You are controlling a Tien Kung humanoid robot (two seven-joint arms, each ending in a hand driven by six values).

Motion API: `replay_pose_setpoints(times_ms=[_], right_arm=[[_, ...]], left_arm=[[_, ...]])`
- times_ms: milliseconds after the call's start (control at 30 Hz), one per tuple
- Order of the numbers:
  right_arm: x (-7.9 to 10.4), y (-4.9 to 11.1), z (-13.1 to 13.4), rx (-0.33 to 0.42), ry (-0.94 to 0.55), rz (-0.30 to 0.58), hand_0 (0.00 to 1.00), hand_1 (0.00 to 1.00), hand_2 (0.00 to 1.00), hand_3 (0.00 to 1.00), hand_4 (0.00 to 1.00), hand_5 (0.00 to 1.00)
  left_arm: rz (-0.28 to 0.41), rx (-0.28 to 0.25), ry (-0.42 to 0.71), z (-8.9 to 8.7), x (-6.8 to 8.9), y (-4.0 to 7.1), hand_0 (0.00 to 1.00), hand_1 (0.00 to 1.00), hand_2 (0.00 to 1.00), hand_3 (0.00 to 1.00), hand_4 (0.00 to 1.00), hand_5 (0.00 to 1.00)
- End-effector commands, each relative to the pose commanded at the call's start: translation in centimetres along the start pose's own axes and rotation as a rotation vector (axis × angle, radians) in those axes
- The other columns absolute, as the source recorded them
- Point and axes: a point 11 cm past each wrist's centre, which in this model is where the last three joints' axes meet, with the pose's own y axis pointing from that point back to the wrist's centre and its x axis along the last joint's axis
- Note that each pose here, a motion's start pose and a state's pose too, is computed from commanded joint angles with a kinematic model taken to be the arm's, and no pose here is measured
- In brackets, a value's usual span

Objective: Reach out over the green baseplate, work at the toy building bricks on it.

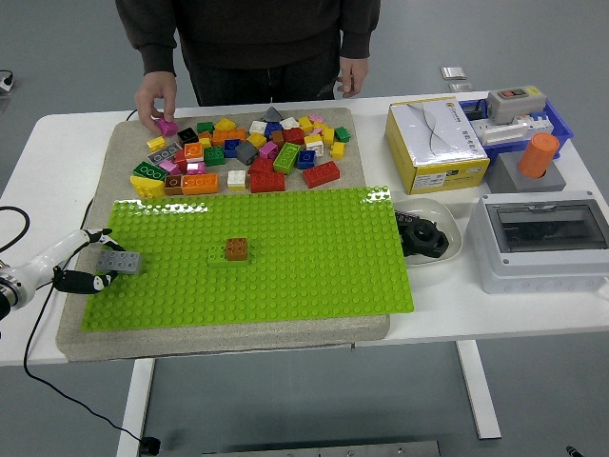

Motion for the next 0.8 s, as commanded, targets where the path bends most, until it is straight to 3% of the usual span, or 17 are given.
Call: replay_pose_setpoints(times_ms=[267, 400, 433, 800], right_arm=[[0.1, 0.0, 0.2, -0.005, 0.003, 0.001, 0.698, 0.593, 0.705, 0.682, 0.747, 0.773], [0.2, 0.0, 0.2, -0.005, 0.003, 0.003, 0.698, 0.593, 0.705, 0.682, 0.747, 0.773], [0.2, 0.0, 0.2, -0.005, 0.003, 0.003, 0.698, 0.593, 0.704, 0.682, 0.747, 0.772], [0.5, 0.0, -0.4, 0.007, -0.003, 0.01, 0.699, 0.592, 0.704, 0.682, 0.748, 0.771]], left_arm=[[0.034, -0.013, 0.0, 0.4, 1.3, 0.4, 0.992, 0.998, 0.998, 0.465, 0.498, 0.002], [0.039, -0.044, -0.01, 1.7, 1.6, 0.5, 0.992, 0.998, 0.998, 0.465, 0.498, 0.002], [0.039, -0.053, -0.013, 2.2, 1.6, 0.5, 0.998, 0.998, 0.998, 0.463, 0.553, 0.002], [0.027, -0.102, 0.021, 5.0, 0.6, -0.4, 0.998, 0.998, 0.998, 0.463, 0.586, 0.002]])
